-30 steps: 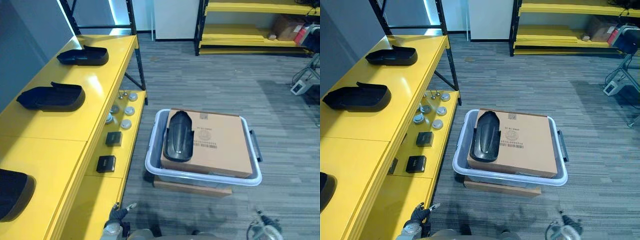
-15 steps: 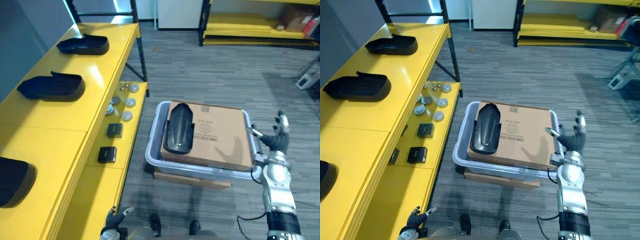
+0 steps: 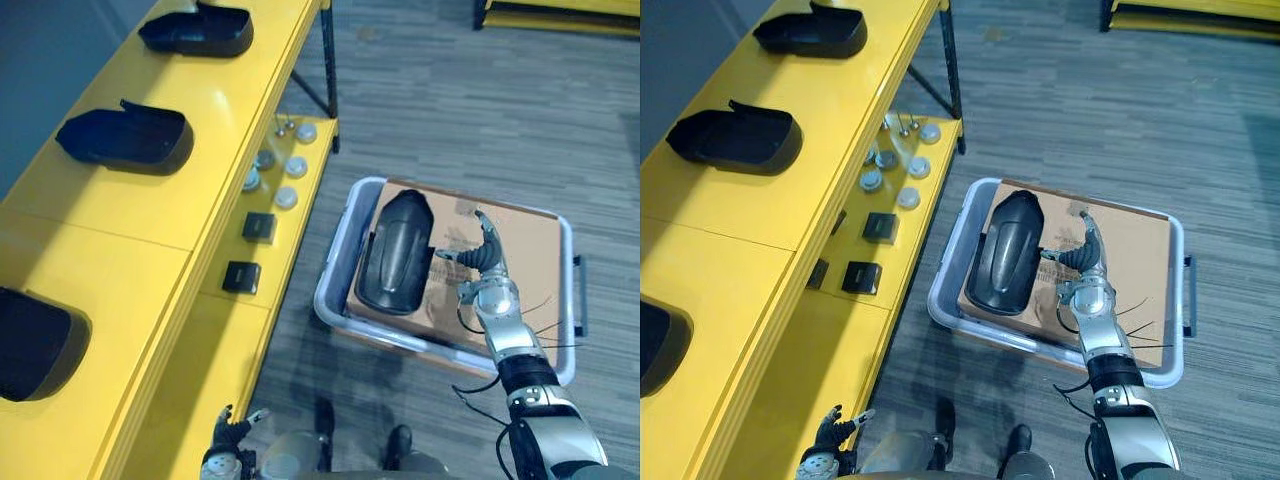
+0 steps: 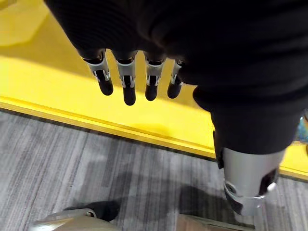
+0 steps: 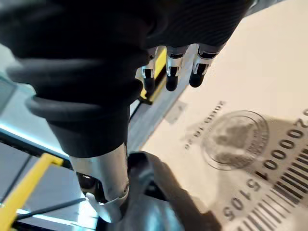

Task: Walk over and take plastic housings, then place them on the shelf

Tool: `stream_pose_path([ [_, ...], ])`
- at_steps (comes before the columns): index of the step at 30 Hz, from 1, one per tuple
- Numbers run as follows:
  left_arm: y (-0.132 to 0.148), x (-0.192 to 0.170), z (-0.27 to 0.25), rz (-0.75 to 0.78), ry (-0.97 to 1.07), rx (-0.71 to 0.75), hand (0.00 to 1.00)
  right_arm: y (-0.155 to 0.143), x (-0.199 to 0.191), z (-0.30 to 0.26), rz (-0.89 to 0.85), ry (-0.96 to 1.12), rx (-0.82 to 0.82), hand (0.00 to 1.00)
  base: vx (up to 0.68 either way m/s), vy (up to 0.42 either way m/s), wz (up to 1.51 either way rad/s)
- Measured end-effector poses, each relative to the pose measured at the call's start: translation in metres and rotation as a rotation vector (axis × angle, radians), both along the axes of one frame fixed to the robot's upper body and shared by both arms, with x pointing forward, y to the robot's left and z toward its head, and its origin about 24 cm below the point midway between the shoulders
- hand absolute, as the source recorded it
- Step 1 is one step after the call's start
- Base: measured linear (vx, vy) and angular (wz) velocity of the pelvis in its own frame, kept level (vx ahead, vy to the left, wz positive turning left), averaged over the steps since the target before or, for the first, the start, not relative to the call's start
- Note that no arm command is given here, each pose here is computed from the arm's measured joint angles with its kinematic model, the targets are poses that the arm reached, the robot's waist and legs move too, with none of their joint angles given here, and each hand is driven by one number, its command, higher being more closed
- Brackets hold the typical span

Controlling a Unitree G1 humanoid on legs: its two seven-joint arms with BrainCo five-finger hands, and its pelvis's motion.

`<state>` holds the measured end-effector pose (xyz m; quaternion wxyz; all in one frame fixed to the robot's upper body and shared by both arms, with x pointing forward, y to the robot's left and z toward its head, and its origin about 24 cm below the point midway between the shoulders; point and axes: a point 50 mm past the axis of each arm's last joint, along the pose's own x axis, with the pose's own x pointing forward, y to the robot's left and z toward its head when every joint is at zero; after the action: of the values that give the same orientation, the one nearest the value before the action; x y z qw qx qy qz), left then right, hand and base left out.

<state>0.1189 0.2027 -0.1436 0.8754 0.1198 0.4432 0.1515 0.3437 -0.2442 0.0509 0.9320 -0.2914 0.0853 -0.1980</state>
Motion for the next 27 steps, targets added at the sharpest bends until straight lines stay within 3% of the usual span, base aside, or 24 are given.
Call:
stream_pose_path([
  [1, 0.000, 0.000, 0.000, -0.001, -0.004, 0.001, 0.00, 0.001, 0.004, -0.001, -0.008, 0.024, -0.002, 0.00, 0.05, -0.013, 0.07],
  [2, 0.000, 0.001, 0.000, -0.003, -0.008, 0.003, 0.00, 0.003, 0.007, 0.001, -0.010, 0.031, -0.004, 1.00, 0.04, -0.015, 0.06],
  [15, 0.002, 0.016, 0.007, 0.010, -0.054, 0.034, 0.00, 0.016, 0.036, 0.033, -0.039, 0.008, -0.027, 1.00, 0.05, 0.019, -0.03],
  [27, 0.002, 0.014, 0.006, -0.005, -0.034, 0.037, 0.00, 0.016, 0.004, -0.010, -0.035, 0.066, -0.010, 1.00, 0.03, -0.038, 0.03],
])
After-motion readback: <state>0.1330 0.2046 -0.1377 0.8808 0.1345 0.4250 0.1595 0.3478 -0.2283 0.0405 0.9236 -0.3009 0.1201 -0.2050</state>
